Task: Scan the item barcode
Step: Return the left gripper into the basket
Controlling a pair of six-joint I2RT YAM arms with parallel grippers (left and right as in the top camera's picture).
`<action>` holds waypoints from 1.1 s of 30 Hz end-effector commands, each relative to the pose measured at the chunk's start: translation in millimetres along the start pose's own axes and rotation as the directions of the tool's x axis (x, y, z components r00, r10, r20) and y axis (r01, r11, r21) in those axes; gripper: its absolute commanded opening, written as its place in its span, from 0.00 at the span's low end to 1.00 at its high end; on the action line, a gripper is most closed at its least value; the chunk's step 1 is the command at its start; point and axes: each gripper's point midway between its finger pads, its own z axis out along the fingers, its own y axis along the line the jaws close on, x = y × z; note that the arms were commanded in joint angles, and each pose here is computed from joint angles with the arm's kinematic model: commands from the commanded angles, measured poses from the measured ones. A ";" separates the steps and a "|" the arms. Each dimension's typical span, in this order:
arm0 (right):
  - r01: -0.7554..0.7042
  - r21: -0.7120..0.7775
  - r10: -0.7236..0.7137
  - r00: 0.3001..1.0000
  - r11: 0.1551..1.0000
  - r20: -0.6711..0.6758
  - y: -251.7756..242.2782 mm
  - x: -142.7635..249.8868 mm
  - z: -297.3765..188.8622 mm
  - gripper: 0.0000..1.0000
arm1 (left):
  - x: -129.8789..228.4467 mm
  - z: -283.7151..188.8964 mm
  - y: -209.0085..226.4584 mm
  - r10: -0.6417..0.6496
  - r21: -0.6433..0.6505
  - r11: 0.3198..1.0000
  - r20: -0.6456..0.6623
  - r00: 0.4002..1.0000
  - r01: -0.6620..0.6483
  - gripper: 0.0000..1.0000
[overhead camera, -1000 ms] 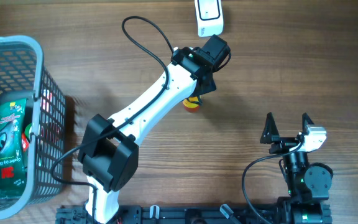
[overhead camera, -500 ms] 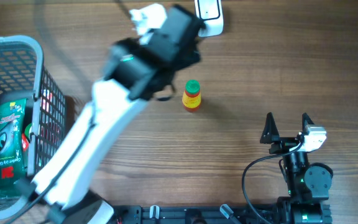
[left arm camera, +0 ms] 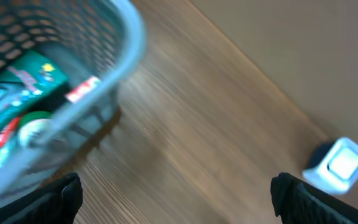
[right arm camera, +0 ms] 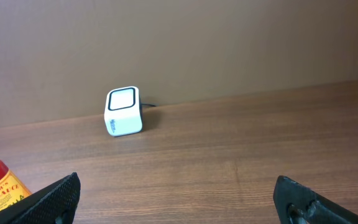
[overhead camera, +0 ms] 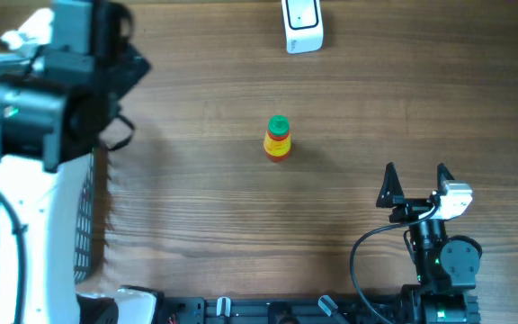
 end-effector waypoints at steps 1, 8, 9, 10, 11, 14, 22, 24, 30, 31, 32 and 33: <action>0.019 -0.022 -0.019 1.000 1.000 -0.006 4.1 2.1 0.3 1.00 | -29.4 -8.8 39.5 -0.112 -0.049 0.992 0.072 0.991 0.116 1.00; 0.019 -0.021 -0.020 1.000 1.000 -0.006 4.0 2.1 0.3 1.00 | -46.6 2.5 112.5 -0.362 -0.182 0.912 0.058 0.930 0.366 1.00; 0.019 -0.021 -0.020 1.000 1.000 -0.006 4.0 2.1 0.3 1.00 | -46.8 5.2 124.7 -0.404 -0.202 0.892 0.043 0.914 0.404 1.00; 0.020 -0.022 -0.020 1.000 1.000 -0.006 4.1 2.1 0.3 1.00 | -47.0 8.4 140.1 -0.464 -0.223 0.861 0.024 0.886 0.457 1.00; 0.019 -0.022 -0.020 1.000 1.000 -0.006 4.1 2.1 0.3 1.00 | -46.2 10.2 150.7 -0.504 -0.239 0.837 0.010 0.863 0.492 1.00; 0.019 -0.022 -0.019 1.000 1.000 -0.006 4.1 2.1 0.3 1.00 | -39.5 15.8 175.5 -0.589 -0.289 0.778 -0.026 0.808 0.558 1.00; 0.019 -0.021 -0.020 1.000 1.000 -0.006 4.0 2.1 0.3 1.00 | -4.8 69.0 211.2 -0.624 -0.412 0.751 -0.191 0.758 0.515 1.00; 0.019 -0.022 -0.020 1.000 1.000 -0.006 4.1 2.1 0.3 1.00 | 9.1 90.2 209.6 -0.622 -0.416 0.762 -0.257 0.740 0.496 1.00; 0.019 -0.021 -0.020 1.000 1.000 -0.006 4.0 2.1 0.3 1.00 | 59.7 145.5 206.8 -0.611 -0.412 0.788 -0.428 0.666 0.458 1.00; 0.019 -0.022 -0.019 1.000 1.000 -0.006 4.1 2.1 0.3 1.00 | 67.2 150.3 209.3 -0.615 -0.427 0.784 -0.440 0.654 0.450 1.00; 0.019 -0.022 -0.019 1.000 1.000 -0.006 4.1 2.1 0.3 1.00 | 73.8 155.3 211.3 -0.613 -0.435 0.785 -0.452 0.647 0.440 1.00; 0.019 -0.022 -0.019 1.000 1.000 -0.006 4.1 2.1 0.3 1.00 | 79.3 160.6 213.0 -0.609 -0.438 0.789 -0.463 0.644 0.431 1.00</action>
